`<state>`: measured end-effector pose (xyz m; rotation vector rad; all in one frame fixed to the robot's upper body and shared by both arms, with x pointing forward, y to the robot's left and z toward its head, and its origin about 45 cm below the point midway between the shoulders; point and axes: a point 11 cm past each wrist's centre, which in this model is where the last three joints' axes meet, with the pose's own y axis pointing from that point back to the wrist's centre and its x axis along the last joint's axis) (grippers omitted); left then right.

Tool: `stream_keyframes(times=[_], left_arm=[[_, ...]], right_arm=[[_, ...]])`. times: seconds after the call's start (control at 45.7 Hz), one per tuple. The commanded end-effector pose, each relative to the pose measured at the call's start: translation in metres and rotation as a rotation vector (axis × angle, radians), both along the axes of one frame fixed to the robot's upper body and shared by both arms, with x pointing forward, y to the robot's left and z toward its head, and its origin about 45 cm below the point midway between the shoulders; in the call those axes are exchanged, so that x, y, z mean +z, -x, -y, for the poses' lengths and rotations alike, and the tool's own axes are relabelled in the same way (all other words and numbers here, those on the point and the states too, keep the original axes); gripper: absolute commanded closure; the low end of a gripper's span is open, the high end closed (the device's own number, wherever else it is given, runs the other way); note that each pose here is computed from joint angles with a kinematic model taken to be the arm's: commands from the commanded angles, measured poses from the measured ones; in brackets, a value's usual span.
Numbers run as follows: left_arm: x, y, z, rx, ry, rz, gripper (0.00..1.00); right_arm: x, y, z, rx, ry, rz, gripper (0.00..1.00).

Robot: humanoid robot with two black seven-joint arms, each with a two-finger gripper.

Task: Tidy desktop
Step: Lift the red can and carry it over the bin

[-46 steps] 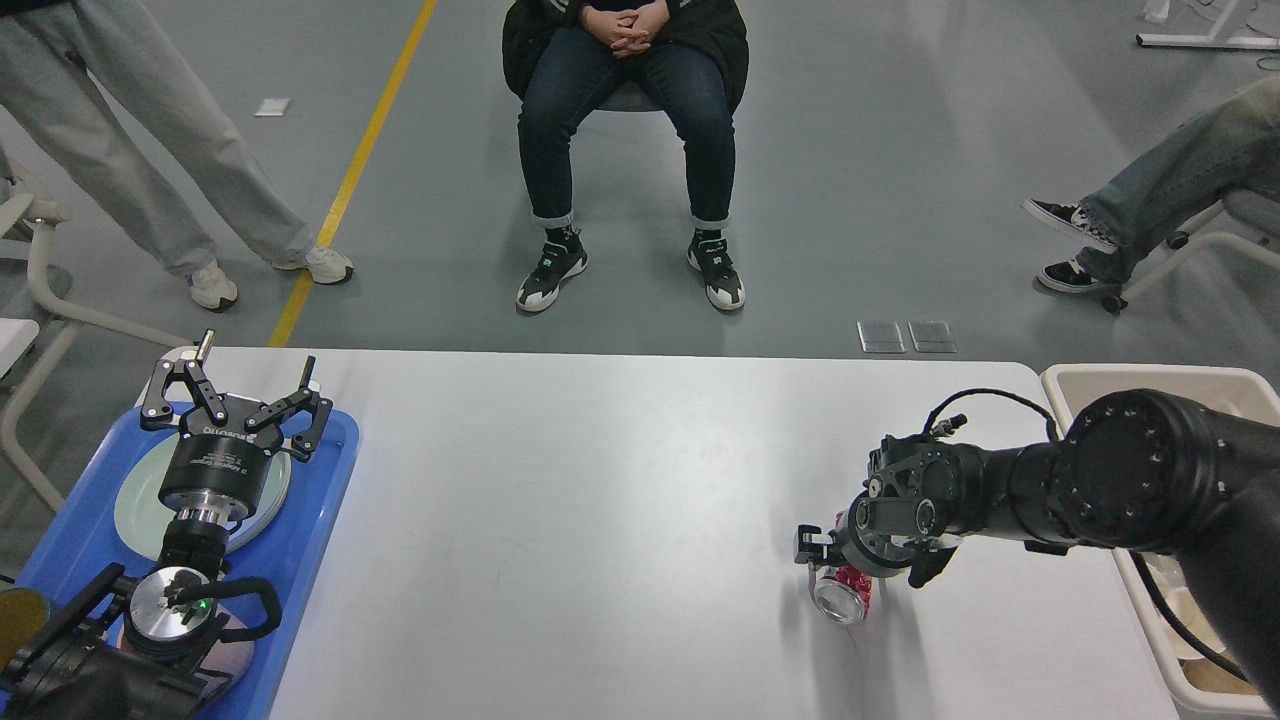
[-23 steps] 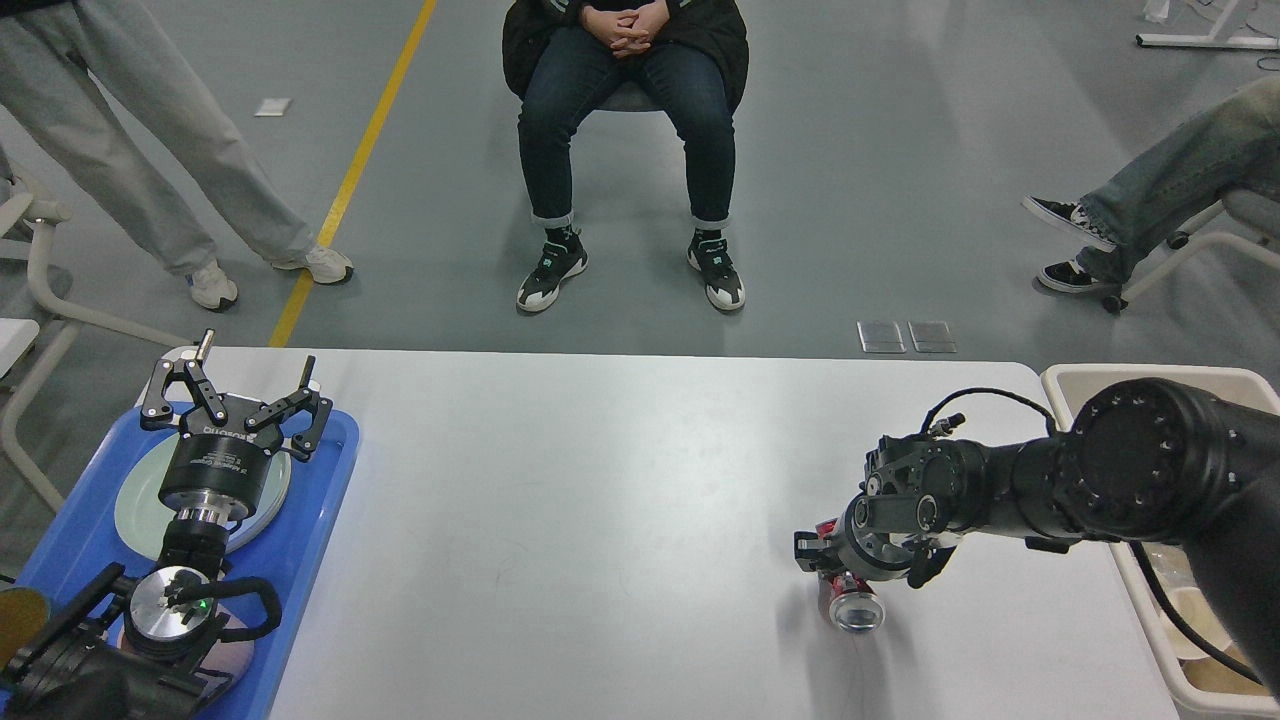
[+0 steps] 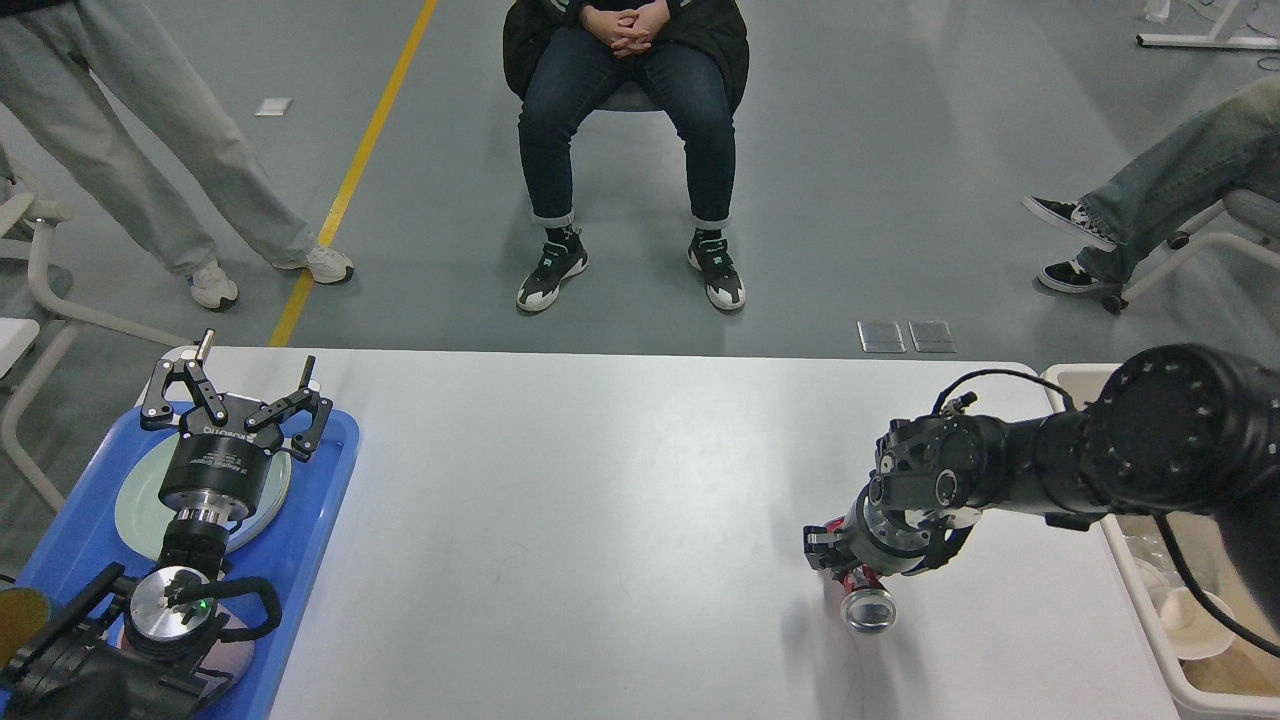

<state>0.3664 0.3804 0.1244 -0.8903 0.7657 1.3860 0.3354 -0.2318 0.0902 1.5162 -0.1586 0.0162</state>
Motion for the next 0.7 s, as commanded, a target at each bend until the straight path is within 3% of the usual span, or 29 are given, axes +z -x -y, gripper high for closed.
stream_keyframes(times=[0.0,0.372,0.678], left_arm=[[0.0,0.0,0.0,0.0,0.0,0.0,0.04],[0.0,0.0,0.0,0.0,0.0,0.0,0.04],[0.0,0.0,0.0,0.0,0.0,0.0,0.04]], right_arm=[[0.05,-0.004,0.014,-0.048,-0.021,0.003,1.0],[0.214,0.002,0.041,-0.031,0.014,0.044,1.0],[0.238,0.008,0.078,-0.101,-0.038,0.039,1.0]])
